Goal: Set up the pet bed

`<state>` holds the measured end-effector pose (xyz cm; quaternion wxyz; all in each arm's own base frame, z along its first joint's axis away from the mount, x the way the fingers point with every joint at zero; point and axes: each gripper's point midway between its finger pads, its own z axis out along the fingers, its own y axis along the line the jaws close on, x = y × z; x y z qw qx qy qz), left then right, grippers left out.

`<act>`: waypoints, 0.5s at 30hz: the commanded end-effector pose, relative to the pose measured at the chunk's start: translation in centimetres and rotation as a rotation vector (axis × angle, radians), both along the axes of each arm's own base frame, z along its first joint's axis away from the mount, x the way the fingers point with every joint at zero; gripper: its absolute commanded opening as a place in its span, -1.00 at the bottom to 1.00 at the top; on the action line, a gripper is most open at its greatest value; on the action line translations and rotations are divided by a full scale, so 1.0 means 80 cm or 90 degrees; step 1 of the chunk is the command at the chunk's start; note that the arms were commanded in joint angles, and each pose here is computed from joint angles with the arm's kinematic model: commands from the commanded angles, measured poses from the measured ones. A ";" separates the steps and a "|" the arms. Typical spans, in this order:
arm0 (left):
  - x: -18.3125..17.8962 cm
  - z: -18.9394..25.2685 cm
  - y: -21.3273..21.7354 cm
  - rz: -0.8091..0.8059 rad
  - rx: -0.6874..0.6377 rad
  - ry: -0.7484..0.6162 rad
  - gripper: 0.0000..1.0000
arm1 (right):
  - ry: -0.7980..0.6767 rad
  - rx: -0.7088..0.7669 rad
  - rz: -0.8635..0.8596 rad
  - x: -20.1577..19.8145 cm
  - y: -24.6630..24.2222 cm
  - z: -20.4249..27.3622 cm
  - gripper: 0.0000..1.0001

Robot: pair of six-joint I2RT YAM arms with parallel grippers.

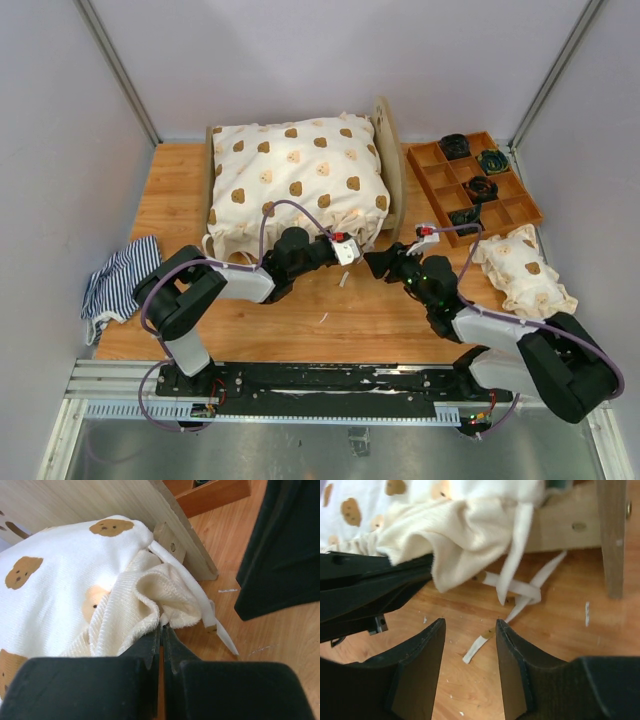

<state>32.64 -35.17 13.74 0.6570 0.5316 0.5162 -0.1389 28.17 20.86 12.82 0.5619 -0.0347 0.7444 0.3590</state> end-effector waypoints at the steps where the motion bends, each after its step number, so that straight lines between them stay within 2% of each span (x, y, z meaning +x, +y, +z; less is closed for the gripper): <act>1: 0.008 0.037 0.000 0.019 -0.056 -0.006 -0.99 | 0.129 0.079 -0.155 0.012 0.000 -0.027 -0.06; 5: 0.009 0.041 -0.001 0.023 -0.071 0.002 -0.99 | 0.198 0.130 -0.209 0.019 0.018 -0.059 -0.04; 9: 0.006 0.047 -0.005 0.015 -0.087 0.009 -0.99 | 0.199 0.171 -0.255 0.029 0.026 -0.077 -0.05; 12: 0.004 0.046 -0.007 0.011 -0.094 0.014 -0.99 | 0.196 0.157 -0.300 0.040 0.027 -0.095 -0.05; 15: 0.005 0.047 -0.006 0.016 -0.101 0.012 -1.00 | 0.145 0.169 -0.279 0.055 0.042 -0.089 -0.08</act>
